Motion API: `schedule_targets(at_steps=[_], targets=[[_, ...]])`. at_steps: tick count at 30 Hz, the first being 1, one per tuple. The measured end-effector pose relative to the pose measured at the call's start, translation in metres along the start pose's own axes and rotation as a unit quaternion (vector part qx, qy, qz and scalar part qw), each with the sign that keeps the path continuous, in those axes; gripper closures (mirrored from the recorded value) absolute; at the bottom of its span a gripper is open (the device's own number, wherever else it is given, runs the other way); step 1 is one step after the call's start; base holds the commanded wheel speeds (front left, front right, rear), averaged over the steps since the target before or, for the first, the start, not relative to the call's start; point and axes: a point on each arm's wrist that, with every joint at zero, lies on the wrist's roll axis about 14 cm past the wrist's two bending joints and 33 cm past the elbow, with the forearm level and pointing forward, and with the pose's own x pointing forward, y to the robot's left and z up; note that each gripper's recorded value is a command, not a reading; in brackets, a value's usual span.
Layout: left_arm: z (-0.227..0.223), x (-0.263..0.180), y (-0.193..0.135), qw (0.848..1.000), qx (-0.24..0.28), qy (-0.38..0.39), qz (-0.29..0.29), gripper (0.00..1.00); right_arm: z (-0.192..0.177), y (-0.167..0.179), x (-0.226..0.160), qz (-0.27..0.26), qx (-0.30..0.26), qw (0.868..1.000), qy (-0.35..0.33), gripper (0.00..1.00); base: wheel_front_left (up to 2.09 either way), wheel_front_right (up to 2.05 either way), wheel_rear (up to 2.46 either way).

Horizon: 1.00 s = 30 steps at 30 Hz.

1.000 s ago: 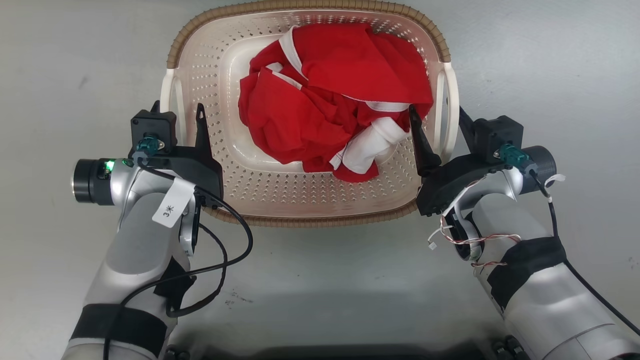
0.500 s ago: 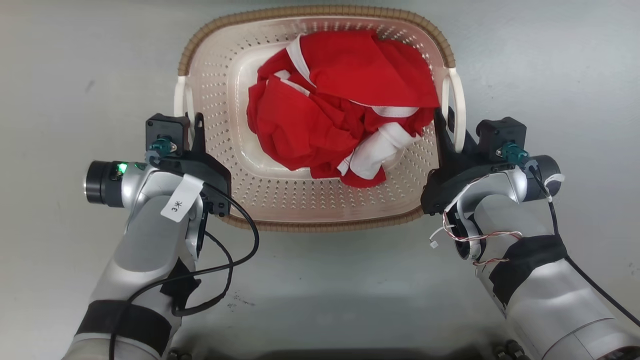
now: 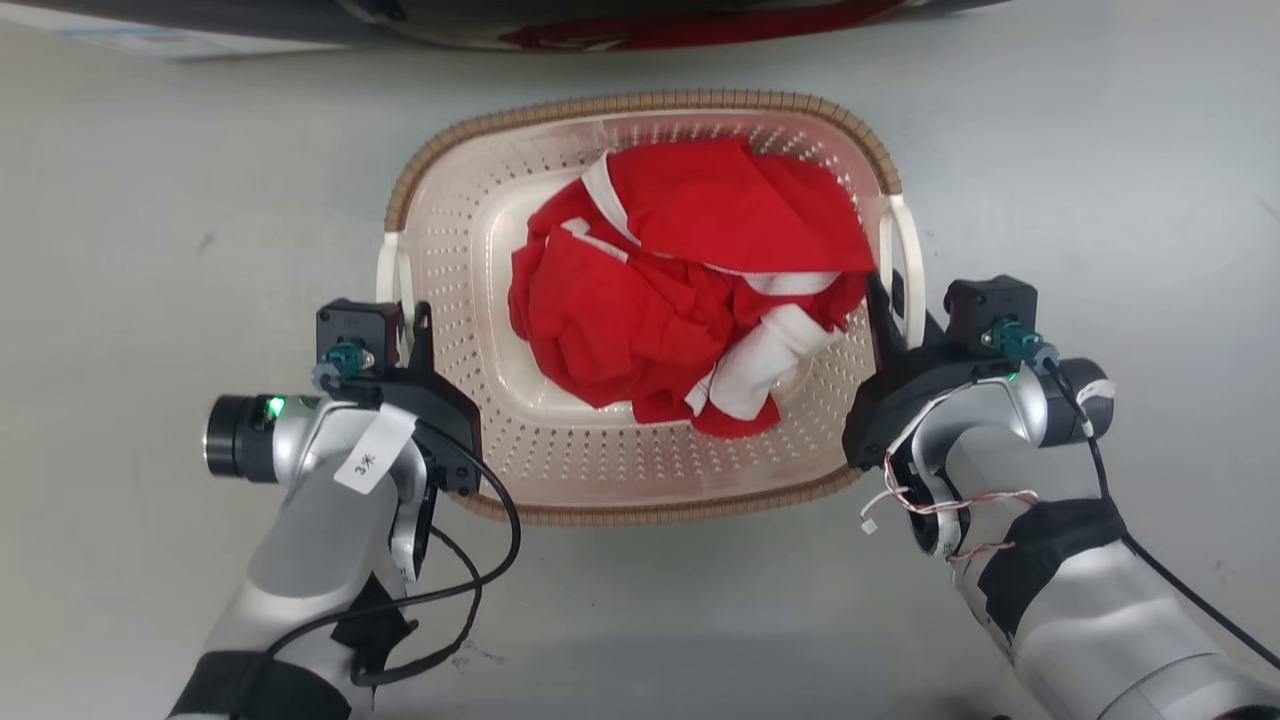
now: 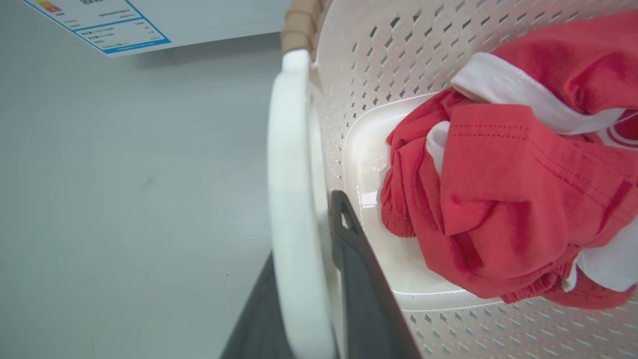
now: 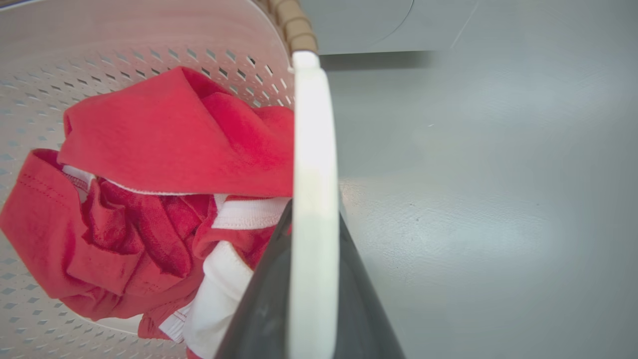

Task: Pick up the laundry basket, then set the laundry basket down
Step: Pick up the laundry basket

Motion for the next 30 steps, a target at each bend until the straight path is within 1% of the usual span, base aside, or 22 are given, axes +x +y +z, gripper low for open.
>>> schedule_targets(at_steps=[11, 18, 23, 28, 30], targets=[[0.002, -0.04, -0.018, 1.0, -0.009, 0.002, -0.017, 1.0, 0.002, -0.001, -0.041, -0.014, -0.001, 1.0, 0.02, 1.0, 0.0, 0.0, 0.0], [0.001, -0.068, -0.026, 1.0, -0.01, 0.011, -0.023, 1.0, 0.001, 0.005, -0.069, -0.016, -0.002, 0.999, 0.037, 1.0, 0.0, 0.0, 0.0], [-0.004, -0.089, -0.028, 0.999, -0.005, 0.02, -0.025, 1.0, 0.0, 0.012, -0.089, -0.012, -0.005, 0.999, 0.047, 1.0, 0.0, 0.0, 0.0], [-0.021, -0.115, -0.029, 0.999, -0.01, 0.037, -0.024, 1.0, -0.012, 0.024, -0.115, -0.003, -0.007, 0.998, 0.065, 1.0, 0.0, 0.0, 0.0], [-0.024, -0.119, -0.029, 0.999, -0.008, 0.04, -0.024, 1.0, -0.015, 0.026, -0.12, -0.002, -0.005, 0.998, 0.069, 1.0, 0.0, 0.0, 0.0]])
